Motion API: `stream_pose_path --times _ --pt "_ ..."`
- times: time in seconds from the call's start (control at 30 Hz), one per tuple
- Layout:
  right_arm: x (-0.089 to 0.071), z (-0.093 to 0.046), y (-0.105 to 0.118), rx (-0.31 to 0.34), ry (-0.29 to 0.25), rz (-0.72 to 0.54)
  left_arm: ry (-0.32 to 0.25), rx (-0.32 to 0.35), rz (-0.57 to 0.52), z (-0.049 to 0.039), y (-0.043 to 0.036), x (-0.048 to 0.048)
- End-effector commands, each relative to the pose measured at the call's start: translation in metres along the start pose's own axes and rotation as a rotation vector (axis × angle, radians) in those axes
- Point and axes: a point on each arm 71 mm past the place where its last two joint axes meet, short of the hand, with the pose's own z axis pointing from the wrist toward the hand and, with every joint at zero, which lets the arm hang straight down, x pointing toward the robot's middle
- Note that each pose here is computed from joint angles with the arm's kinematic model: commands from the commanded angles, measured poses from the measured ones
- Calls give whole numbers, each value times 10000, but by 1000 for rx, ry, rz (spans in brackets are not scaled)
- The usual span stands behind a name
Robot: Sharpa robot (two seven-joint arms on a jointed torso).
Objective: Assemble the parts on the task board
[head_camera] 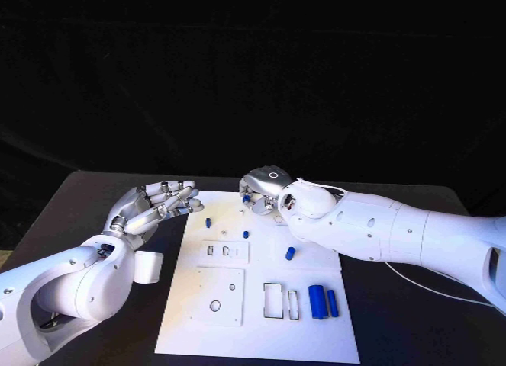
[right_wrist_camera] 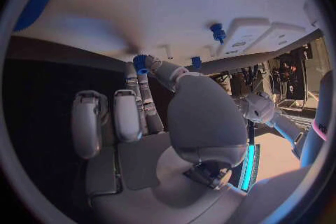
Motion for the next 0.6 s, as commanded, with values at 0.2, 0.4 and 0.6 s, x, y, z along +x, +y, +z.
stream_pose_path --times 0.2,0.4,0.6 --pt "26 19 -4 4 22 -23 14 9 -9 7 -16 23" --pt "18 12 -4 2 14 -21 14 7 -9 9 -14 20" --pt "-5 -42 -17 -3 -4 -13 14 6 -9 9 -13 14"
